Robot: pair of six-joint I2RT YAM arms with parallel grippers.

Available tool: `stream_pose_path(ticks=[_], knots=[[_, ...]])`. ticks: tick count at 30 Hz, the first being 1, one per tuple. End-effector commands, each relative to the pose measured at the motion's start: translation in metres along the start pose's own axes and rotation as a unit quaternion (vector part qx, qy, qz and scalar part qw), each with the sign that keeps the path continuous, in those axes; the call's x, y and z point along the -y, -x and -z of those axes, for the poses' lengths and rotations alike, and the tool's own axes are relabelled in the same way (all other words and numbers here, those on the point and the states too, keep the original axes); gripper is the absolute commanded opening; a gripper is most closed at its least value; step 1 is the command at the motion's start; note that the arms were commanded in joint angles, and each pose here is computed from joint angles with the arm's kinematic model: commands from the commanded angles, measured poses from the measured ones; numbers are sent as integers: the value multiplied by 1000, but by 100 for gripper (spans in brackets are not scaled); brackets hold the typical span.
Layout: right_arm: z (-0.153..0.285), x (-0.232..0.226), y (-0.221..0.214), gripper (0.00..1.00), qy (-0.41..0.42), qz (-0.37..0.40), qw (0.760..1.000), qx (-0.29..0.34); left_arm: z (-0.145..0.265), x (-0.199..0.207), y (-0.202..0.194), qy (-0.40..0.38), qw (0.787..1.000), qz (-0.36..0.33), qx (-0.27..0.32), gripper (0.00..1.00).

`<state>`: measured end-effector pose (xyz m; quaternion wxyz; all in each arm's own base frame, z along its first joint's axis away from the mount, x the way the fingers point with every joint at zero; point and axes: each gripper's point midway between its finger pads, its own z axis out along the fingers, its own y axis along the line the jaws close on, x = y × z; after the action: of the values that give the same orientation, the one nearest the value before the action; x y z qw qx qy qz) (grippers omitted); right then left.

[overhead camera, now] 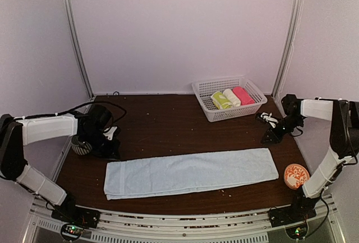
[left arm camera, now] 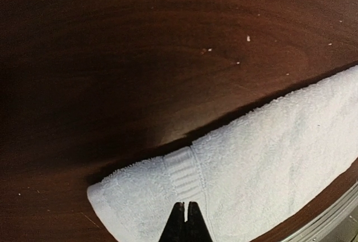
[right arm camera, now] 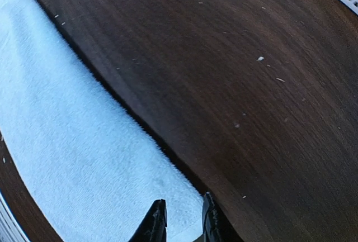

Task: Roll the towels
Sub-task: Move the towel to the center of the board.

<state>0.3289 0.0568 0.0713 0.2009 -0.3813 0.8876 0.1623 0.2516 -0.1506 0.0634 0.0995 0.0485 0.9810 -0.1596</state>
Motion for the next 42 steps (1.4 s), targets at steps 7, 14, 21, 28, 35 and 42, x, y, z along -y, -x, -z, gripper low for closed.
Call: stream_pose_path(ticks=[7, 14, 21, 28, 35, 42], knots=[[-26, 21, -32, 21, -54, -51, 995, -63, -33, -34, -11, 77, 997, 23, -9, 0], [-37, 34, -52, 20, -92, -59, 989, -96, -42, -42, -6, 98, 995, 17, -11, 0], [-37, 67, -52, 18, -163, -82, 978, -100, -54, -38, 23, 104, 995, 2, 0, 0], [-38, 112, -35, 18, -202, -122, 968, -86, -60, -38, 84, 145, 988, -6, 50, 0], [-23, 114, 4, 27, -176, -122, 976, -27, -21, 3, 145, 93, 986, -21, 137, 0], [38, 78, 45, 37, -157, -110, 980, 52, 36, 43, 144, 8, 977, -66, 204, 30]])
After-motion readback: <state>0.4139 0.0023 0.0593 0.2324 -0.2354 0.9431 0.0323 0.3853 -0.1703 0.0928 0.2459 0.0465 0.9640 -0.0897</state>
